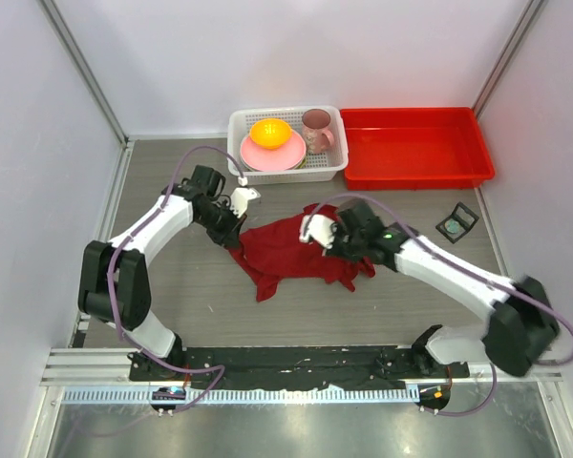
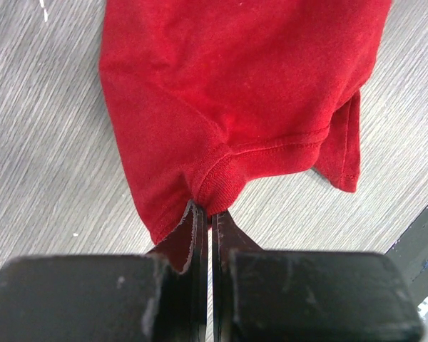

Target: Pin the brooch onto the clothing

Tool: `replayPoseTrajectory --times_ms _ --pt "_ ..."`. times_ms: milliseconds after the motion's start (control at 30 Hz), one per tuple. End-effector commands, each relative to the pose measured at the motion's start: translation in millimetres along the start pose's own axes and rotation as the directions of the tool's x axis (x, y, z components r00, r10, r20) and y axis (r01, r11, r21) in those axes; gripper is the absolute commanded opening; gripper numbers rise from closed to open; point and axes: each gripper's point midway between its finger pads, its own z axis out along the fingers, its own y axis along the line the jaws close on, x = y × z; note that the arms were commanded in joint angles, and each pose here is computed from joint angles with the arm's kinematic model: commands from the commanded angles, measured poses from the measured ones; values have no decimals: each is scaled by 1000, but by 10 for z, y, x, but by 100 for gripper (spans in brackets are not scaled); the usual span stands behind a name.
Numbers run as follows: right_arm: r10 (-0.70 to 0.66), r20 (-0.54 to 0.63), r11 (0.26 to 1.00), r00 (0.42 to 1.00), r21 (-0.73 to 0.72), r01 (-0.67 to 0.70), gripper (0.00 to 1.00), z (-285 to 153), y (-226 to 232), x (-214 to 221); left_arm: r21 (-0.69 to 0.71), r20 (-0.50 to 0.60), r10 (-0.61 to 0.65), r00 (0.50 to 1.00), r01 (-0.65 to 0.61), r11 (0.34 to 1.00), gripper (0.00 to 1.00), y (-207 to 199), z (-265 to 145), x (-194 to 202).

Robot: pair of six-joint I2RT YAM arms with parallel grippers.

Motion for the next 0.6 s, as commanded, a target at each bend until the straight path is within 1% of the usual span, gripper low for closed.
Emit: replayPoseTrajectory --times_ms 0,33,67,133,167,200,233,267,300,333,367,400,433,500,567 --pt "1 -4 993 1000 120 0 1 -834 -303 290 13 67 -27 997 26 1000 0 41 -99 -105" --pt "50 -78 991 996 127 -39 1 -907 -325 670 11 68 -34 997 33 999 0 56 -111 -93" --pt "-3 -115 989 993 148 20 1 -1006 -394 850 13 70 -38 997 38 999 0 61 -114 -87" --pt "-18 -214 991 977 127 47 1 -1039 -357 1258 21 63 -43 997 42 999 0 38 -117 -63" --pt "-9 -270 989 963 139 48 3 -1105 -421 1502 26 63 -47 997 46 999 0 30 -119 -60" --pt "-12 -314 992 949 114 50 10 -1098 -388 1646 35 67 -46 997 44 998 0 1 -130 -66" --pt "-6 -346 996 938 80 35 29 -1125 -336 1753 41 69 -50 996 48 998 0 -12 -130 -68" --pt "15 -365 998 931 63 8 41 -1159 -323 1840 45 72 -54 996 51 998 0 -22 -136 -78" --pt "16 -352 998 936 55 3 55 -1199 -390 1786 52 77 -55 995 51 997 0 -42 -153 -95" --pt "28 -317 1000 948 10 -26 83 -1206 -318 1712 54 83 -56 995 52 997 0 -50 -163 -109" --pt "29 -275 999 961 -10 -33 92 -1219 -316 1598 58 86 -60 995 55 997 0 -58 -169 -121" --pt "36 -223 999 974 -2 -37 95 -1281 -408 1428 60 89 -61 994 56 997 0 -61 -178 -137" --pt "59 -150 997 987 -44 -67 96 -1273 -341 1268 63 90 -62 994 57 996 0 -65 -177 -140" --pt "63 -82 995 995 -70 -69 96 -1291 -334 978 66 87 -67 994 62 996 0 -62 -176 -140" --pt "57 -26 993 998 -105 -60 93 -1252 -262 742 66 82 -67 994 62 996 0 -61 -167 -131"
